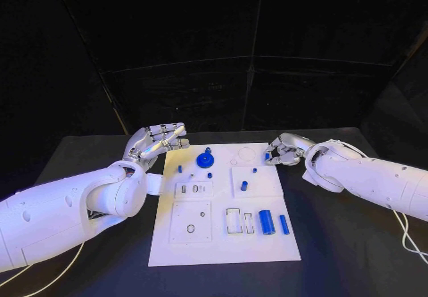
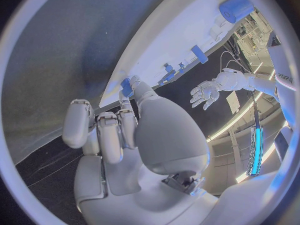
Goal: Assemble the parts on the task board
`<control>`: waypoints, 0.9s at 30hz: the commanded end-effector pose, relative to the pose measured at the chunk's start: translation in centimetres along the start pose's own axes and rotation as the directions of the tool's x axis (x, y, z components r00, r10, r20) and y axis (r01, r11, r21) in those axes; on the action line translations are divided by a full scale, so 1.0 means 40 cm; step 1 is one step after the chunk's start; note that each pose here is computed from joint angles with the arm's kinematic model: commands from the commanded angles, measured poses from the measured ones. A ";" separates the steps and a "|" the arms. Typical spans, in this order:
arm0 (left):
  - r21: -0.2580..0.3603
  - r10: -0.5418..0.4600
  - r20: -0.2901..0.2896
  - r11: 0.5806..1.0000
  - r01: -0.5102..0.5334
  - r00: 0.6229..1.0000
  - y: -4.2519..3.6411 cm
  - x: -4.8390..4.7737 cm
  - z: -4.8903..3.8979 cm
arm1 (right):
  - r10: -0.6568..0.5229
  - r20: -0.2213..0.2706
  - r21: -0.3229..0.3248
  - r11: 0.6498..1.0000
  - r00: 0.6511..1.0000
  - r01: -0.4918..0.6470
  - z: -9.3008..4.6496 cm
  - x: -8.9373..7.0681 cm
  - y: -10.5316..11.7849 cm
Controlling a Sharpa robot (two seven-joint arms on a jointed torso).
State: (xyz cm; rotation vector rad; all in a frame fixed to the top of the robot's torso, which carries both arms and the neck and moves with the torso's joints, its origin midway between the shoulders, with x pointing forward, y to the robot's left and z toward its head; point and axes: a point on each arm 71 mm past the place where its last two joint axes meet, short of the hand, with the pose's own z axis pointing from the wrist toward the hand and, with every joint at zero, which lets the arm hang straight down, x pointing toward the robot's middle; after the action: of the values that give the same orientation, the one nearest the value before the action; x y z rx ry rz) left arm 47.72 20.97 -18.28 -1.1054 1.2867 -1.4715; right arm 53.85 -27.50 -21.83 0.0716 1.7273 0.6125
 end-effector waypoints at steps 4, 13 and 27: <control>0.007 -0.001 -0.015 1.000 0.001 1.000 -0.003 0.004 0.001 | 0.002 0.026 -0.004 1.000 1.000 -0.002 0.000 -0.006 0.003; 0.006 0.000 -0.014 1.000 0.001 1.000 -0.003 0.003 0.000 | 0.017 0.063 -0.012 1.000 0.998 -0.016 -0.002 -0.011 0.009; 0.007 0.004 -0.014 1.000 -0.004 1.000 -0.005 -0.001 -0.003 | 0.104 0.078 -0.031 0.994 0.991 -0.102 -0.049 0.001 0.095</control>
State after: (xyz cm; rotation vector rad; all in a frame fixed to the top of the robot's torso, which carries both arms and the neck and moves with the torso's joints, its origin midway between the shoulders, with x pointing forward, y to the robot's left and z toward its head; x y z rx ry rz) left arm 47.65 21.22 -18.29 -1.1070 1.2894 -1.4665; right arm 51.11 -25.14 -20.36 0.1021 1.6664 0.7212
